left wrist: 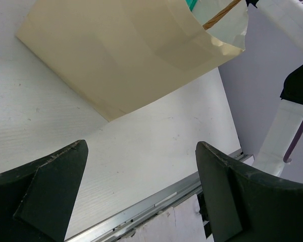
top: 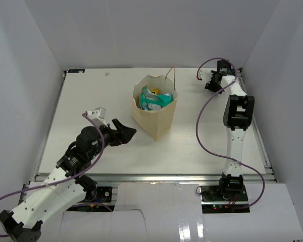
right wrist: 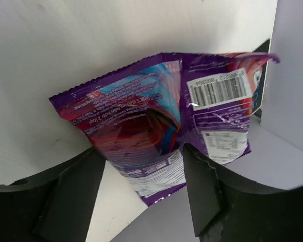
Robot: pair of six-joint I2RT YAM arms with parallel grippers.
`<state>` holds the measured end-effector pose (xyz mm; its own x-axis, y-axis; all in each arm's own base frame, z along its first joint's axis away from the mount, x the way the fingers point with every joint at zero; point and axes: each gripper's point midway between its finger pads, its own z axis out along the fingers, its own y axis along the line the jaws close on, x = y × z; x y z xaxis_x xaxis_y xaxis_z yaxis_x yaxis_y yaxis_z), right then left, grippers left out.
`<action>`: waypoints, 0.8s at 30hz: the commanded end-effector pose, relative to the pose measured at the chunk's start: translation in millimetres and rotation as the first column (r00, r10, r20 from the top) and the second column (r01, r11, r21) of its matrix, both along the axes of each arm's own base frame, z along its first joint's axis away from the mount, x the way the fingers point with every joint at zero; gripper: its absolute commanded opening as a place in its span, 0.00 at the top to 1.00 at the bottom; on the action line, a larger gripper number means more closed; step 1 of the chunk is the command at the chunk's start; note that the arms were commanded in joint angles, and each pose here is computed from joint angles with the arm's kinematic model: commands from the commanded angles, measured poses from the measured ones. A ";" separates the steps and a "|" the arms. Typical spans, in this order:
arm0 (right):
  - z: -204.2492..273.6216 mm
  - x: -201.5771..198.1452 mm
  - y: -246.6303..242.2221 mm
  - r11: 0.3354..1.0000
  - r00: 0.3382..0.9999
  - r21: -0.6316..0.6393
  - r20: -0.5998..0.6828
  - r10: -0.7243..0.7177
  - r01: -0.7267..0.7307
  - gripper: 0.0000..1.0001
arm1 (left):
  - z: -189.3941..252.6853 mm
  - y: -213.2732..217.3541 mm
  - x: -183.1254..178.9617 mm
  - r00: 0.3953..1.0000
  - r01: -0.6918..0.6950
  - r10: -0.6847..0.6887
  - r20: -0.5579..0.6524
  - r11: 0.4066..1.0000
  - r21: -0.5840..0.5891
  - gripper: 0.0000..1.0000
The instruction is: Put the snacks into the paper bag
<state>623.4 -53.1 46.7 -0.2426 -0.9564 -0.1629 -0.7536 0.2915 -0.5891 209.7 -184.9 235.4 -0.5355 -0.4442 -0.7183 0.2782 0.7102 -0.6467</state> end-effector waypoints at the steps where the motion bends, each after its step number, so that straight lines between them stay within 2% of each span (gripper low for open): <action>1: -33.2 -15.2 -8.9 0.999 0.993 0.033 -0.113 -0.020 0.023 0.33 | -3.2 -4.1 2.7 1.000 0.005 -0.005 -0.021 1.000 0.008 0.02; 2: -38.7 -19.7 -6.6 0.998 0.991 0.052 -0.131 -0.027 0.034 0.40 | -2.3 -5.6 2.4 1.000 0.013 -0.012 -0.023 1.000 0.008 0.02; 8: -48.9 -46.8 10.2 0.989 0.981 0.147 -0.196 0.001 0.028 0.67 | 5.1 -7.5 0.2 1.000 0.021 -0.022 -0.016 1.000 -0.022 0.02; 12: -32.8 -62.7 24.2 0.970 0.980 0.242 -0.199 0.022 0.028 0.81 | 10.4 -11.8 -1.4 0.999 0.045 -0.045 0.000 0.998 -0.045 0.02; 14: -16.1 -71.5 31.6 0.959 0.981 0.282 -0.193 0.029 0.027 0.92 | 13.8 -17.2 -4.6 0.997 0.081 -0.081 0.006 0.995 -0.058 0.02; 16: -16.5 -90.7 43.6 0.935 0.973 0.352 -0.229 0.037 0.047 0.92 | 16.5 -24.0 -6.8 0.993 0.119 -0.119 0.013 0.991 -0.068 0.02; 19: 1.7 -118.3 58.8 0.898 0.969 0.435 -0.241 0.044 0.067 0.92 | 19.1 -30.4 -8.7 0.988 0.155 -0.155 0.016 0.985 -0.077 0.02; 20: 24.5 -124.4 67.0 0.877 0.976 0.479 -0.208 0.061 0.048 0.92 | 19.9 -31.8 -9.6 0.986 0.165 -0.164 0.018 0.983 -0.080 0.02; 21: 20.1 -141.0 69.8 0.861 0.969 0.504 -0.240 0.062 0.070 0.92 | 22.0 -32.5 -9.3 0.986 0.168 -0.166 0.025 0.982 -0.084 0.02; 23: 53.4 -158.3 79.3 0.821 0.976 0.568 -0.203 0.073 0.056 0.92 | 22.2 -34.3 -10.9 0.984 0.179 -0.178 0.025 0.980 -0.090 0.02; 24: 50.8 -183.6 92.4 0.768 0.961 0.637 -0.247 0.124 0.065 0.92 | 25.2 -35.2 -10.8 0.983 0.182 -0.179 0.034 0.978 -0.100 0.02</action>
<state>485.2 3.6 62.0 -0.3171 -0.8015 -0.5070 -0.8449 0.4816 -0.2328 203.1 -212.4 236.6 -0.6127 -0.4020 -0.6804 0.3491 0.6348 -0.6894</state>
